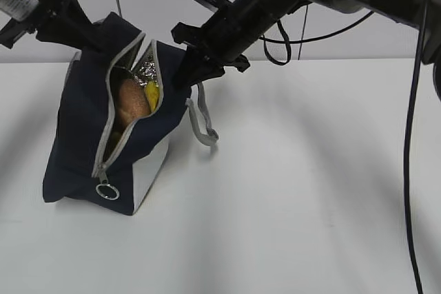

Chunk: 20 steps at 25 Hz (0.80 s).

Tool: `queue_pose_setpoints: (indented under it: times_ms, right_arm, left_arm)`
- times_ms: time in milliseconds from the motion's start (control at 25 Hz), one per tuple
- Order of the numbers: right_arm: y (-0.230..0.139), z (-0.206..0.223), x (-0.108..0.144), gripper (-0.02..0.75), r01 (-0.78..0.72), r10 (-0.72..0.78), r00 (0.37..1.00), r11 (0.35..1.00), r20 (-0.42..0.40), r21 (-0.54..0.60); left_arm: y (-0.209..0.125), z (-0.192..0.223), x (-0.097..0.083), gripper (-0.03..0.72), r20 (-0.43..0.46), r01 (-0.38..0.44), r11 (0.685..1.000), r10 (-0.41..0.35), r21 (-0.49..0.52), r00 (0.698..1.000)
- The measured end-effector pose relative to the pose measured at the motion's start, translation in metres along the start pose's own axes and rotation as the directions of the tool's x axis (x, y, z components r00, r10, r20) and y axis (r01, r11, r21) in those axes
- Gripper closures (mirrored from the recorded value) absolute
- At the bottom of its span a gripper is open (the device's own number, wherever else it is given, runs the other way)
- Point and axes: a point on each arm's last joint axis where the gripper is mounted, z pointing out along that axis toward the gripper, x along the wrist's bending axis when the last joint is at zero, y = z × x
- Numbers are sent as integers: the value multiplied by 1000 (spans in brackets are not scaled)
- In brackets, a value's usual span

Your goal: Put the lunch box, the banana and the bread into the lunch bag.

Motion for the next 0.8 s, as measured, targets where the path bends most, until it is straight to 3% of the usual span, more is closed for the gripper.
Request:
queue_pose_setpoints:
  times_ms: [120,280,440,640,800]
  right_arm:
    - [2,-14,8,743,35,-35,999,999,35,-12]
    - [5,-55,35,743,121,-114,984,992,138,-40]
    - [6,-93,59,744,179,-158,967,980,200,-86]
    - [5,-110,56,744,165,-133,954,981,268,-99]
    - [3,-113,50,745,152,-121,945,985,305,-80]
  left_arm:
    - [0,1,-3,690,33,-16,1000,16,-4,999]
    - [3,1,-12,690,124,-21,999,25,-31,992]
    - [5,9,-27,690,154,-36,996,48,-79,987]
    - [8,21,-47,690,170,-51,986,78,-158,982]
    - [12,31,-52,690,191,-26,982,62,-186,980]
